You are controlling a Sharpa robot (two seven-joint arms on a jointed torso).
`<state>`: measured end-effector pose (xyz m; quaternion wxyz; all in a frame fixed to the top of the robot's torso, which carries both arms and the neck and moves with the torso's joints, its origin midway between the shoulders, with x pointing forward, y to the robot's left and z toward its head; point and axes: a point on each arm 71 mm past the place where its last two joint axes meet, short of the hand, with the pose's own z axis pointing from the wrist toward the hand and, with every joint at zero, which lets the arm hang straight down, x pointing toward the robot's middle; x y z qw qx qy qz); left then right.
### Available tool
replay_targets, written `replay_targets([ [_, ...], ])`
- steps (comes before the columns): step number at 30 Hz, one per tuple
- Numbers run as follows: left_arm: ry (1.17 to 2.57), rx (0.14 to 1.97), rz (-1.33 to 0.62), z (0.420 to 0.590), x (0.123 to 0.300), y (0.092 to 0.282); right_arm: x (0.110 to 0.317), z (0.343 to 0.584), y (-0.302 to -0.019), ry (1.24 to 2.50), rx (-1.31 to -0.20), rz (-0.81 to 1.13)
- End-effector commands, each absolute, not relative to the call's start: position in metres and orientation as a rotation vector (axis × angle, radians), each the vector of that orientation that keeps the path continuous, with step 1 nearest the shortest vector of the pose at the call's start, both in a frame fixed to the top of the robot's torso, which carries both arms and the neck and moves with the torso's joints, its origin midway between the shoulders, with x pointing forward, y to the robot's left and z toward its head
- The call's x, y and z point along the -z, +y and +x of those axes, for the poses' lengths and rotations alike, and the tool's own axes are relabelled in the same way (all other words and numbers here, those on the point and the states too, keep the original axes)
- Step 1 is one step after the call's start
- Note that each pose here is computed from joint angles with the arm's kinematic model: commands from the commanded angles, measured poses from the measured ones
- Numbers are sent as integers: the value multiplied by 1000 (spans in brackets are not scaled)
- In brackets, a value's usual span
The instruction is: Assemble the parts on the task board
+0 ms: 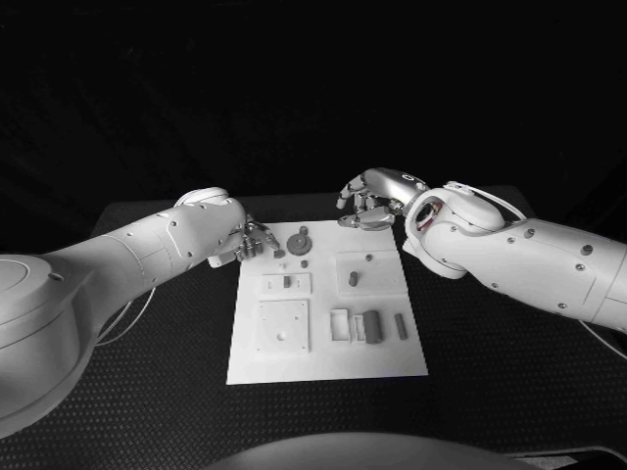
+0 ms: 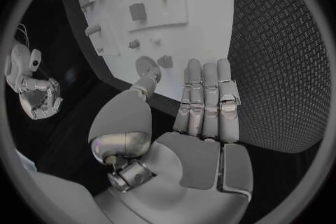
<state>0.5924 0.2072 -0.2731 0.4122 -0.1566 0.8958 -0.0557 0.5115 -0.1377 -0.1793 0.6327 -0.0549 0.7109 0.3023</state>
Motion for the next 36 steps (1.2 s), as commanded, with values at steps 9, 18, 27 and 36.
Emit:
replay_targets([
  [9, 2265, 139, -363, 591, 276, 200, 179, 511, -136, 1630, -696, -137],
  [18, 2250, 145, -369, 591, 276, 199, 180, 511, -136, 1633, -696, -138],
  [27, 2265, 114, -319, 590, 277, 191, 180, 511, -136, 1634, -695, -138],
  [36, 2249, 94, -303, 590, 276, 187, 180, 511, -136, 1635, -695, -138],
])
